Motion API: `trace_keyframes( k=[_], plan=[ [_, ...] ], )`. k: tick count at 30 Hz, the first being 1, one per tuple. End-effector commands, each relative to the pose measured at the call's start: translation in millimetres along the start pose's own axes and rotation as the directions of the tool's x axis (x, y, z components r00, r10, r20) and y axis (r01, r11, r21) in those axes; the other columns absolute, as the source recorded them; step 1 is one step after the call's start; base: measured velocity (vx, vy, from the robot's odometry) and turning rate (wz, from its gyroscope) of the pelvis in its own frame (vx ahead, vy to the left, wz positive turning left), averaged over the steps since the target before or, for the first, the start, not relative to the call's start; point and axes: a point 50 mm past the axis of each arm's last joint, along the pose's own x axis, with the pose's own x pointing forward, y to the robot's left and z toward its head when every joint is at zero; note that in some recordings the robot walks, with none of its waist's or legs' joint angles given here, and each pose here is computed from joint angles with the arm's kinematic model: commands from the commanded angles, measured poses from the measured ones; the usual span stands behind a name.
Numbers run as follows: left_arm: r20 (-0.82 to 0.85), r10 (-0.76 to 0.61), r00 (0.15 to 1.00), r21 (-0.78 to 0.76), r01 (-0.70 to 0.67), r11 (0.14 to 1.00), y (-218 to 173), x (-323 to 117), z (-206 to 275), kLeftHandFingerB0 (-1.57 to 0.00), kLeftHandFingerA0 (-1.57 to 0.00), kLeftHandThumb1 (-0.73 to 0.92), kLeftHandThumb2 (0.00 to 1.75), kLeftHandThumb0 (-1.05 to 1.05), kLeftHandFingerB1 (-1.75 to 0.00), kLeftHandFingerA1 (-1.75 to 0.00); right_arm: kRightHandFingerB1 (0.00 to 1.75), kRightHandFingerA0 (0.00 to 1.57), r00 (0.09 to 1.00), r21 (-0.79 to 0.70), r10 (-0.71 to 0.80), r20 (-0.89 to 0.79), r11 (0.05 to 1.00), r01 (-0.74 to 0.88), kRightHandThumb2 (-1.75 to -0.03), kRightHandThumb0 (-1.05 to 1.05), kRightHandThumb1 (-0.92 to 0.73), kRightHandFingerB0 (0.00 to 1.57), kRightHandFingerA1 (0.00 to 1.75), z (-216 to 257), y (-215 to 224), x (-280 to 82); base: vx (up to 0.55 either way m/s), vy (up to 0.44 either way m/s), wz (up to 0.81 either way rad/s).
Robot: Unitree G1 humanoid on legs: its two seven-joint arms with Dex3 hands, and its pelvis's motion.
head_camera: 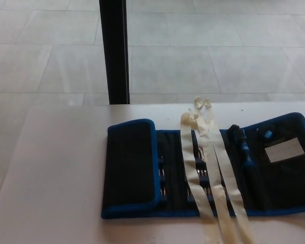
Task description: The robot uses its right hand to lift an edge of the toolkit kept in middle of the desk and make one fold in it
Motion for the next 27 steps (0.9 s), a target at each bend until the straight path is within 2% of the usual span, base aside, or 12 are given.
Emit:
trace_keyframes(
  k=[1,2,9,12,14,20,24,27],
  plan=[
    [0.016,0.013,1.000,-0.011,-0.013,1.000,6.4,0.3,2.1,-0.53,-0.67,0.80,0.64,-0.59,-0.53,-0.65,0.53,0.48,0.996,0.064,0.000,-0.085,0.998,0.005,-1.03,-0.69,-0.66,0.36,0.60,-8.1,7.4,7.8,0.00,0.000,0.00],
    [0.012,0.013,1.000,-0.004,-0.013,1.000,6.7,0.2,0.8,-0.53,-0.68,0.80,0.64,-0.61,-0.54,-0.66,0.42,0.55,0.996,0.122,-0.005,-0.092,0.992,0.016,-0.65,-0.69,-0.84,0.43,0.50,-6.8,10.6,11.2,0.00,0.000,0.00],
    [0.018,0.016,1.000,-0.009,-0.016,1.000,7.7,-0.2,0.2,-0.53,-0.71,0.80,0.64,-0.59,-0.56,-0.69,0.43,0.56,0.997,0.203,0.023,-0.075,0.979,-0.007,-0.65,-0.66,-0.85,0.44,0.54,1.6,28.5,15.4,0.00,0.000,0.00],
    [0.010,0.016,1.000,-0.002,-0.016,1.000,7.7,-0.1,-0.4,-0.56,-0.69,0.80,0.64,-0.61,-0.55,-0.66,0.45,0.58,0.999,0.252,0.035,-0.037,0.967,-0.024,-0.64,-0.66,-0.84,0.47,0.52,8.0,37.3,15.2,0.00,0.000,0.00],
    [-0.003,0.016,1.000,-0.006,-0.016,1.000,7.7,-0.2,-2.7,-0.56,-0.69,0.80,0.64,-0.61,-0.55,-0.67,0.46,0.64,1.000,0.295,0.019,0.001,0.955,-0.018,-0.64,-0.65,-0.83,0.55,0.50,16.9,47.1,14.7,0.00,0.000,0.00],
    [-0.001,0.015,1.000,-0.027,-0.015,1.000,10.1,-0.5,-4.0,-0.56,-0.70,0.81,0.64,-0.61,-0.57,-0.68,0.45,0.60,0.994,0.391,0.046,0.097,0.917,-0.081,-0.65,-0.62,-0.84,0.52,0.47,35.9,65.2,6.7,0.00,0.000,0.00],
    [0.005,0.023,1.000,-0.029,-0.023,0.999,11.7,-0.3,-2.3,-0.55,-0.70,0.80,0.64,-0.61,-0.56,-0.70,0.45,0.68,0.980,0.308,0.084,0.179,0.941,-0.137,-0.65,-0.63,-0.84,0.53,0.49,45.2,79.9,-8.3,0.00,0.000,0.00],
    [0.007,0.029,1.000,-0.025,-0.029,0.999,11.4,0.2,0.6,-0.56,-0.71,0.80,0.64,-0.61,-0.55,-0.69,0.45,0.72,0.964,0.171,0.115,0.239,0.973,-0.158,-0.65,-0.67,-0.82,0.58,0.47,48.1,89.9,-20.1,0.00,0.000,0.09]
  ],
)
